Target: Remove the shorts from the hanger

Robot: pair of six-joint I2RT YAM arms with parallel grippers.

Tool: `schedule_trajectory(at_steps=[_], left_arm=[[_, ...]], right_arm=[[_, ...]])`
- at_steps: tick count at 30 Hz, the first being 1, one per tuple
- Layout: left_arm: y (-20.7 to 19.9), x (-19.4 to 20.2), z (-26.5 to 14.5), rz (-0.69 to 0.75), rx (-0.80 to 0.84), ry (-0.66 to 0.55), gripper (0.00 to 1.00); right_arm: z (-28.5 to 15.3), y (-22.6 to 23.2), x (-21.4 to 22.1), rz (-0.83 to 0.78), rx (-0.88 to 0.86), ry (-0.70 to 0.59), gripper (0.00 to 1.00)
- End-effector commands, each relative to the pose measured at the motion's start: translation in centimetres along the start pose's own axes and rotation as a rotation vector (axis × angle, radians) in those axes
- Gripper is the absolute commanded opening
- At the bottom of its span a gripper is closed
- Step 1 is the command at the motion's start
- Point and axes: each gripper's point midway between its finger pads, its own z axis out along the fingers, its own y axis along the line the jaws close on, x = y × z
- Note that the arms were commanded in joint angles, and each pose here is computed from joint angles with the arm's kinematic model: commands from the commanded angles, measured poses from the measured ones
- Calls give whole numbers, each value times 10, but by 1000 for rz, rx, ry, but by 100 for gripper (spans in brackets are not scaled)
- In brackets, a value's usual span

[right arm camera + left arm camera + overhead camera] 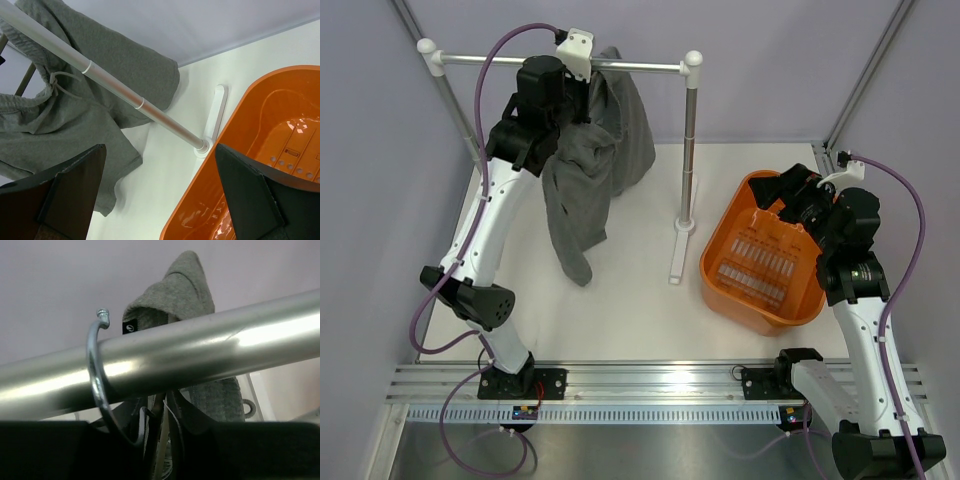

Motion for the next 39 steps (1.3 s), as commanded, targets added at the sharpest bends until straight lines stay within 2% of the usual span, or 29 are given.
schedule_trajectory(at_steps=[1, 3, 13, 24, 32, 39], left_arm=[[1, -15, -7, 19, 2, -30, 13], [2, -20, -10, 15, -2, -42, 0], [0, -60, -46, -5, 35, -142, 0], [4, -71, -63, -11, 30, -181, 0], [14, -100, -79, -39, -10, -293, 0], [11, -94, -81, -43, 9, -271, 0]], right_arm=[[-2, 17, -20, -27, -58, -47, 99], [-3, 19, -21, -28, -62, -50, 99], [-6, 21, -25, -43, -68, -64, 99], [-7, 23, -28, -53, -71, -72, 99], [-6, 22, -27, -64, -71, -67, 99], [-5, 21, -25, -65, -73, -59, 99]])
